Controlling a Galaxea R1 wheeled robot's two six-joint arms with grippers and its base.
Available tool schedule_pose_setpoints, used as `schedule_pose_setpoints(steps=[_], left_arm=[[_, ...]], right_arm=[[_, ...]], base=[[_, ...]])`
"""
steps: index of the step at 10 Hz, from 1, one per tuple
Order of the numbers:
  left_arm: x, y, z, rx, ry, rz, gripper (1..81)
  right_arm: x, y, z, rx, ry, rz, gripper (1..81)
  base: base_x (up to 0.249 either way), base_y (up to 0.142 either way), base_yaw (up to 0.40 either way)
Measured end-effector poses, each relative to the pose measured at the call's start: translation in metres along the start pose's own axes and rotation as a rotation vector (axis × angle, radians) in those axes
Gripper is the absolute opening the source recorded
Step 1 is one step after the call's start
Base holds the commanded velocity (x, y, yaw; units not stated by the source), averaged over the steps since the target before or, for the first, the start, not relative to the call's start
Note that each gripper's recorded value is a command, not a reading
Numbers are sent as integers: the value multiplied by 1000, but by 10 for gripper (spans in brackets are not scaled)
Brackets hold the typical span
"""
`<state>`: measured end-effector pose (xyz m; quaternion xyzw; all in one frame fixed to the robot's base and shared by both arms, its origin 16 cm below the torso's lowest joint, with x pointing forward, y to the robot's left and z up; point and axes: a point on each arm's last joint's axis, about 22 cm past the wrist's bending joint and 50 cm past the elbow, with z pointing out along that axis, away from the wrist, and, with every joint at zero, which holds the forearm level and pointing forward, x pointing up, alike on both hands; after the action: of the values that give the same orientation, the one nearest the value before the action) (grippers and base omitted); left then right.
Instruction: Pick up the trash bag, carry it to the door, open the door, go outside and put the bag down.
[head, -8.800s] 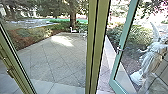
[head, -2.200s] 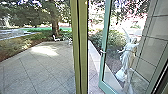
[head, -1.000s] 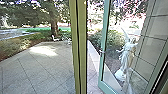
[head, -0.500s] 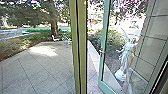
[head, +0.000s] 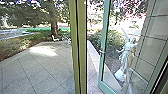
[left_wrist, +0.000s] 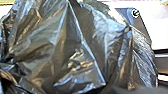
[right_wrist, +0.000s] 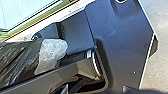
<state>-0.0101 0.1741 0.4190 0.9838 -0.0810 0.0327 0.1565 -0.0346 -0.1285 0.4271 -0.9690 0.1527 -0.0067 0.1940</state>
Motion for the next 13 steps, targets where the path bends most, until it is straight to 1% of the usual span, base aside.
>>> schedule_pose_setpoints(steps=[2, 3, 4, 5, 6, 7, 8, 10, 11, 13], left_arm=[[-1, -4, -1, 6, -2, 0, 10], [3, 3, 1, -3, 3, 1, 10], [4, 8, 2, -10, 5, 1, 10], [2, 1, 0, -1, 2, 1, 10], [2, -2, 0, 4, 1, 1, 10], [2, -1, 0, 2, 1, 2, 10], [2, -1, 0, 2, 2, 2, 10], [2, -1, 0, 2, 3, 2, 10], [2, -1, 0, 2, 3, 2, 10], [2, -1, 0, 2, 3, 2, 10]], right_arm=[[-2, -8, 2, 11, -1, 4, 811], [1, 2, -1, -3, 2, 0, 811], [2, 6, -1, -9, 4, 0, 811], [-4, -4, 1, 4, -4, 3, 811], [-3, -5, 1, 5, -3, 1, 811], [-2, 0, 0, -1, -1, 1, 811], [-8, -1, 1, 1, -7, 4, 811], [-18, 7, -1, -12, -18, 8, 811], [-23, 6, 0, -10, -24, 10, 811], [-27, 7, -1, -13, -28, -11, 811]], base=[[0, -92, 0], [0, -99, 0], [0, -99, 0], [0, -101, 0], [0, -101, 0], [0, -112, 0], [0, -112, 0], [0, -112, 0], [0, -111, 0], [0, -112, 0]])
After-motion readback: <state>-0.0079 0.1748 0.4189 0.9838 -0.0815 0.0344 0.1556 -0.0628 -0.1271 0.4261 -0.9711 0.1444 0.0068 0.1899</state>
